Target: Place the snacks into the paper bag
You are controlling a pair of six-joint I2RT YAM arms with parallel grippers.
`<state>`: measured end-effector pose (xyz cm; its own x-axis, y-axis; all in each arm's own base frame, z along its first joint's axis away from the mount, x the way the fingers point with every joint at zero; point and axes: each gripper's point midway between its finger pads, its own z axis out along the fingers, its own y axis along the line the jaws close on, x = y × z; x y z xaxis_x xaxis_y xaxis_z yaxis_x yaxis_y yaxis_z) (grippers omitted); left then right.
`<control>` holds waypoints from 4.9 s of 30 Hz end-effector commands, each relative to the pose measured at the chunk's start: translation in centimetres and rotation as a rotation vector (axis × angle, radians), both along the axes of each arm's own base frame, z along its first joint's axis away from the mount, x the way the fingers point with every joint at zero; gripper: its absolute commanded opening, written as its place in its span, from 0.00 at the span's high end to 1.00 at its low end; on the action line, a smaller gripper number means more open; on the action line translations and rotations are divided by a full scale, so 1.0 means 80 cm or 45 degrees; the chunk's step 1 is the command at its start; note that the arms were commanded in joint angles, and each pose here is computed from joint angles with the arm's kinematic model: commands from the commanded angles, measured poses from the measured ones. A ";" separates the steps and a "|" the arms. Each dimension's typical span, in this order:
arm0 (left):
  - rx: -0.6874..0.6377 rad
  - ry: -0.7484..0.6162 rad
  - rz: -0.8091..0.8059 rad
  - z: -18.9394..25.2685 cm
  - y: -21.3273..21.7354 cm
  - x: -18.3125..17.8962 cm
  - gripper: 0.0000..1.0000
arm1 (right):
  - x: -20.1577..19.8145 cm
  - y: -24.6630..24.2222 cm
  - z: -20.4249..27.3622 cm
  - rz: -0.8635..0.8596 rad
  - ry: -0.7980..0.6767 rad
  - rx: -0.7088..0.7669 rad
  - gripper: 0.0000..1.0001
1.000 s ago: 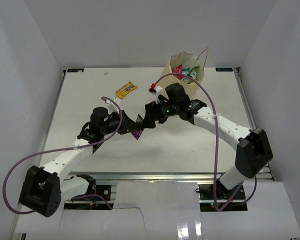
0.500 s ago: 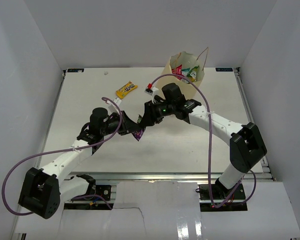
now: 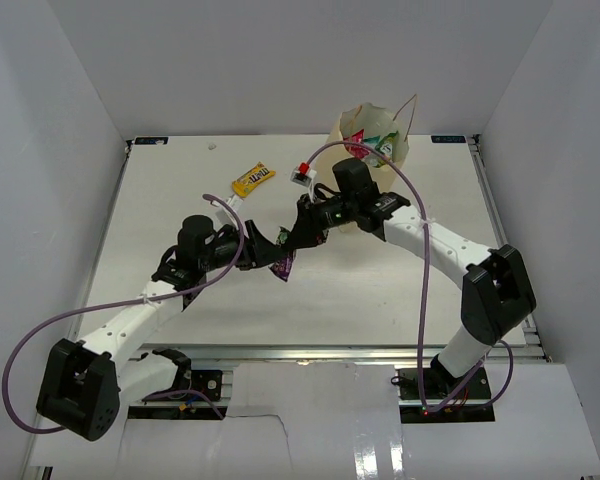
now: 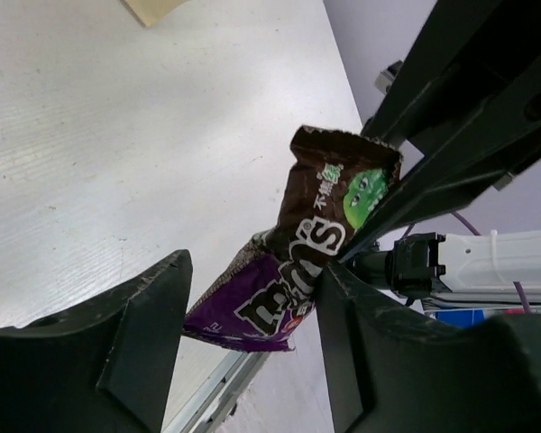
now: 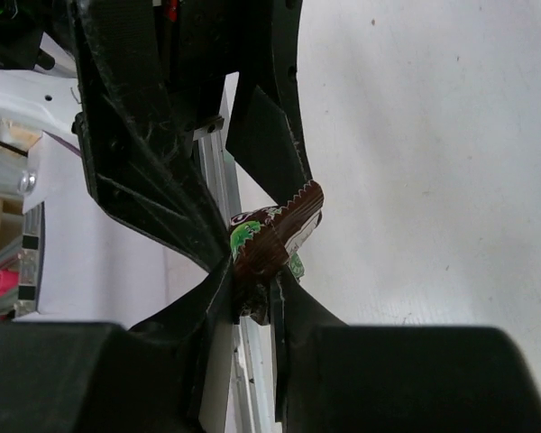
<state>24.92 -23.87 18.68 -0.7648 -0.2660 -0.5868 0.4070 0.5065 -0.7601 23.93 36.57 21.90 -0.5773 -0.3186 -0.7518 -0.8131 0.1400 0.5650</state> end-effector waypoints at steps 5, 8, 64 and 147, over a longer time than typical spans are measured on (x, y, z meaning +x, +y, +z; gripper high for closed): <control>-0.002 -0.215 -0.118 0.041 -0.004 -0.016 0.29 | 0.001 -0.018 0.089 0.164 -0.285 0.213 0.92; -0.022 -0.279 -0.188 0.054 -0.007 -0.023 0.28 | -0.002 -0.027 0.098 0.206 -0.275 0.256 0.92; 0.853 -0.320 0.431 -0.066 0.124 0.369 0.12 | 0.199 -0.272 0.202 -0.491 -1.135 -0.128 0.05; -0.297 -0.260 -0.321 0.058 -0.019 -0.068 1.00 | -0.078 0.006 0.111 0.391 -0.295 0.462 0.32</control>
<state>19.61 -25.29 21.77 -0.7248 -0.2247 -0.6512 0.6142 0.2175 -0.7586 17.90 36.75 29.06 -0.3432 -0.1751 -0.9228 -0.8905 -0.2516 0.3790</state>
